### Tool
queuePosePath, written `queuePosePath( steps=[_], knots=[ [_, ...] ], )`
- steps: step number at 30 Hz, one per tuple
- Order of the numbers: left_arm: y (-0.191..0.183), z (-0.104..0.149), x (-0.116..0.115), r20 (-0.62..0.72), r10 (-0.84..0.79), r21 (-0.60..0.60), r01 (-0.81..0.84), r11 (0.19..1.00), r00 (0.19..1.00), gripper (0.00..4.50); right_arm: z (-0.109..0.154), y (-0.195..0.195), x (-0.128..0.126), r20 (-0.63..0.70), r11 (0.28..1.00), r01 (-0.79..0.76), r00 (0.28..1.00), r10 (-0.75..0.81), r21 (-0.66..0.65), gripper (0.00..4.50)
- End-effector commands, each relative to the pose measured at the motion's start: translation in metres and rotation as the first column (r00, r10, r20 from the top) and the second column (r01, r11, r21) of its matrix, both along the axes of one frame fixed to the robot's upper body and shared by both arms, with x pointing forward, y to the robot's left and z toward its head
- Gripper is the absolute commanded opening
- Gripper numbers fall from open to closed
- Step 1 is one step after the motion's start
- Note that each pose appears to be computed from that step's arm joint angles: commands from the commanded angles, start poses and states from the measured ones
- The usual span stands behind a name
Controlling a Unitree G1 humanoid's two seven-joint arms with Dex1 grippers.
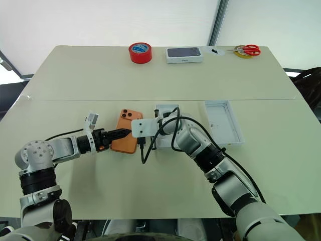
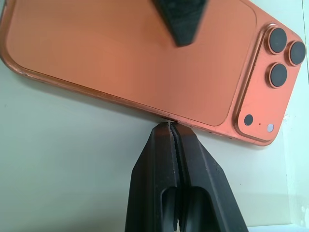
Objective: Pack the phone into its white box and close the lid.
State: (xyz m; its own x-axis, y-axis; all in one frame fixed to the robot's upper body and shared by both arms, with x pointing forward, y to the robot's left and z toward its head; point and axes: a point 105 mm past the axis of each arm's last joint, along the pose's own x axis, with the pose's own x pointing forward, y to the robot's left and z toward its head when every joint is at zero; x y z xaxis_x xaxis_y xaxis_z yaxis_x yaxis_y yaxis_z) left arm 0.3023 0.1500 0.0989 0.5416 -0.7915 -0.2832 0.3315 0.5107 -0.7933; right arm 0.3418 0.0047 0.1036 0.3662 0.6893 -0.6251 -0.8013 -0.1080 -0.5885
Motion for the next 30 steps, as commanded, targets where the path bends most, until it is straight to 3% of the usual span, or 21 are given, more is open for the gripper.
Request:
queuePosePath(
  steps=[1, 4, 7, 14, 17, 21, 26, 29, 30],
  knots=[
    [0.000, 0.003, -0.005, 0.014, -0.030, -0.027, 0.031, 0.999, 0.999, 2.91, -0.013, 0.001, -0.006, -0.041, 0.999, -0.016, 0.999, 0.015, -0.028, 0.06],
    [0.006, 0.002, -0.001, 0.010, -0.011, -0.017, 0.011, 1.000, 1.000, 2.11, -0.013, 0.000, -0.006, -0.042, 1.000, -0.011, 0.999, 0.010, -0.027, 0.00],
    [0.009, 0.000, 0.000, 0.002, -0.004, -0.011, 0.004, 1.000, 1.000, 0.62, -0.013, 0.000, -0.005, -0.040, 1.000, -0.010, 0.999, 0.009, -0.026, 0.00],
    [0.014, -0.008, -0.002, -0.028, 0.009, -0.029, -0.010, 1.000, 1.000, 0.62, -0.012, -0.001, -0.004, -0.034, 1.000, -0.008, 0.999, 0.007, -0.026, 0.00],
    [0.015, -0.010, -0.001, -0.041, 0.020, -0.048, -0.022, 0.999, 0.999, 0.01, -0.011, 0.001, -0.004, -0.033, 1.000, -0.010, 0.999, 0.010, -0.019, 0.00],
    [0.015, -0.007, -0.002, -0.030, 0.029, -0.092, -0.032, 0.995, 0.999, 0.01, -0.003, 0.005, 0.000, -0.008, 1.000, -0.004, 1.000, 0.004, 0.019, 0.00],
    [0.021, 0.008, -0.005, 0.034, 0.068, -0.211, -0.059, 0.976, 0.997, 0.01, 0.029, 0.012, 0.007, -0.077, 0.965, 0.048, 0.997, -0.029, 0.256, 0.00],
    [0.023, 0.020, -0.007, 0.113, 0.105, -0.244, -0.075, 0.967, 0.988, 0.00, 0.042, -0.001, -0.005, -0.218, 0.933, 0.018, 0.974, 0.066, 0.361, 0.85],
    [0.023, 0.022, -0.008, 0.120, 0.108, -0.265, -0.073, 0.961, 0.987, 0.00, 0.043, -0.007, -0.008, -0.225, 0.934, -0.001, 0.971, 0.087, 0.358, 1.35]
  ],
)
